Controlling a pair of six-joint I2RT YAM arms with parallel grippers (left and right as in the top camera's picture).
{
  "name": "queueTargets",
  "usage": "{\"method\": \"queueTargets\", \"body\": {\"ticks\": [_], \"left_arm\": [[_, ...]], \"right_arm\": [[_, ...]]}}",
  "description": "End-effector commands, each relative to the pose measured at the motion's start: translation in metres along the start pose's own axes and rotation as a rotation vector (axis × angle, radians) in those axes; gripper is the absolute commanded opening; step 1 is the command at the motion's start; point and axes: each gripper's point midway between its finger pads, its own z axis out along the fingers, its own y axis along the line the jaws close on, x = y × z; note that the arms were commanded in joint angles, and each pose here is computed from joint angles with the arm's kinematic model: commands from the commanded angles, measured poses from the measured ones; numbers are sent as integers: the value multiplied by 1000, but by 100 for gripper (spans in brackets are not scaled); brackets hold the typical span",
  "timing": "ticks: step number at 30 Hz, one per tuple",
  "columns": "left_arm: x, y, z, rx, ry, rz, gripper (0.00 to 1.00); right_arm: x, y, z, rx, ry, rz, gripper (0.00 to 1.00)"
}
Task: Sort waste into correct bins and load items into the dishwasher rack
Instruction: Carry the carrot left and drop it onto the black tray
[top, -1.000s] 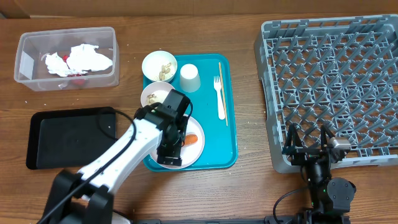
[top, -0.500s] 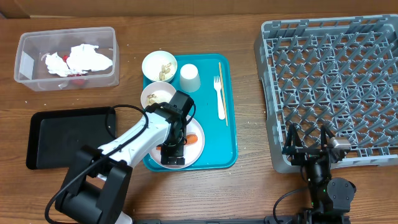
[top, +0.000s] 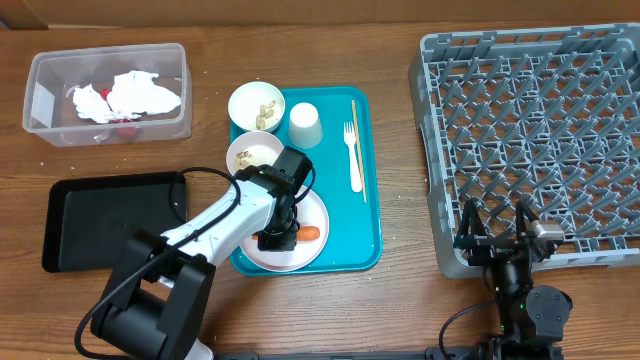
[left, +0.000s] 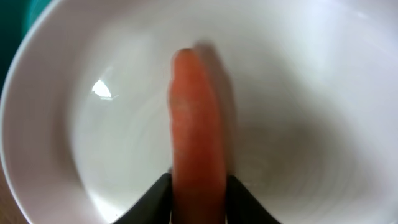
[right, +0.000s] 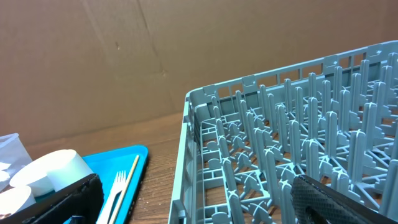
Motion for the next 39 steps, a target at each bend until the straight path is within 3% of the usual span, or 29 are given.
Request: {"method": "queueTargets", "body": {"ticks": [1, 8, 13, 21, 26, 29, 34, 39], "left_arm": [[-6, 4, 5, -15, -27, 19, 25], [-9, 3, 3, -7, -43, 115, 4], [-2, -9, -14, 52, -19, 233, 4], [-6, -42, -96, 295, -34, 424, 6], [-86, -38, -136, 326, -209, 320, 6], [-156, -34, -145, 282, -288, 247, 7], [-243, -18, -131, 183, -326, -18, 10], [-289, -4, -104, 80, -316, -170, 13]], "right_arm": [[2, -3, 0, 13, -5, -8, 100], [2, -3, 0, 13, -5, -8, 100], [2, -3, 0, 13, -5, -8, 100], [2, -3, 0, 13, -5, -8, 100], [2, -3, 0, 13, -5, -8, 100], [2, -3, 0, 13, -5, -8, 100], [2, -3, 0, 13, -5, -8, 100], [2, -3, 0, 13, -5, -8, 100]]}}
